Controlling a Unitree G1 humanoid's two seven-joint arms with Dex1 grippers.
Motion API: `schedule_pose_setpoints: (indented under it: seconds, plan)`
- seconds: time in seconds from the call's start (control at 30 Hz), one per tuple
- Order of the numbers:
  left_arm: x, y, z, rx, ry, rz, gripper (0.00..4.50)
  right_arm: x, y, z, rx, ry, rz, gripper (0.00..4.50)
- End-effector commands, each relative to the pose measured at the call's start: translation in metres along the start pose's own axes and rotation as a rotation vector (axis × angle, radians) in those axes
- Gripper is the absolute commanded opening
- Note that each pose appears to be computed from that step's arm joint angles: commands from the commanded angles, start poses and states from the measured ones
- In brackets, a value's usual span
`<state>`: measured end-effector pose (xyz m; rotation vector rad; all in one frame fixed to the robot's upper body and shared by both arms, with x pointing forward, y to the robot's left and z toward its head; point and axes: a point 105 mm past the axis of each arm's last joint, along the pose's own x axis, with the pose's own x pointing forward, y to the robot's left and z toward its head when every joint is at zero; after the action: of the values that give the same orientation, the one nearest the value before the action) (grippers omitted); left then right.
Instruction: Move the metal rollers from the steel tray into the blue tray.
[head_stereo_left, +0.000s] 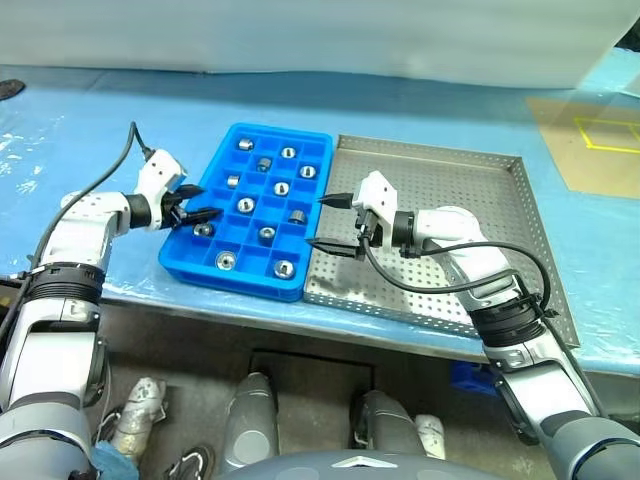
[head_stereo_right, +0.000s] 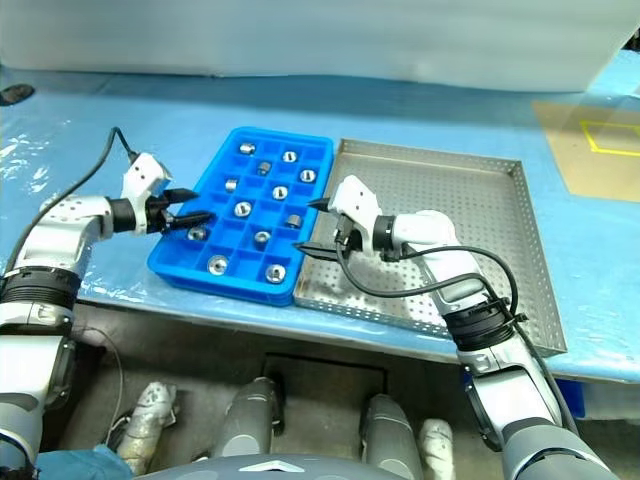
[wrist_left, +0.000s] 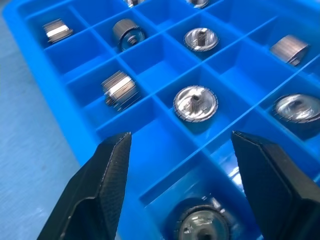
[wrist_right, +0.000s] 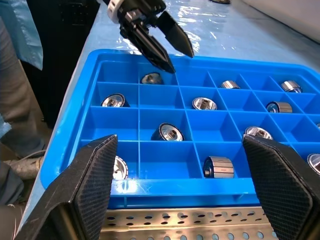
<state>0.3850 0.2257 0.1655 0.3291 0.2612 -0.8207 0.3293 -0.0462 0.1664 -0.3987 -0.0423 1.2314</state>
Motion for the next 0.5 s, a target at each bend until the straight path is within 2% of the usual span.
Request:
schedule_pose_setpoints:
  seconds: [0.03,0.2,0.3,0.4,0.5]
  plan:
    - [-0.018,-0.004,0.04,0.06,-0.071,-0.049,3.34,-0.001,0.0,0.013,-0.037,-0.041,-0.011,4.11]
    - [-0.03,0.003,0.079,0.048,-0.171,-0.033,3.34,0.0,0.0,0.014,-0.036,-0.047,-0.015,4.11]
    - [-0.032,-0.005,0.097,0.046,-0.229,-0.081,3.34,0.001,0.0,0.016,-0.038,-0.059,-0.02,4.11]
    - [-0.03,-0.026,0.102,0.075,-0.232,-0.18,3.34,0.001,0.0,0.019,-0.037,-0.071,-0.022,4.11]
    - [-0.021,-0.051,0.095,0.086,-0.204,-0.286,3.34,-0.004,0.0,0.02,-0.029,-0.07,-0.012,4.11]
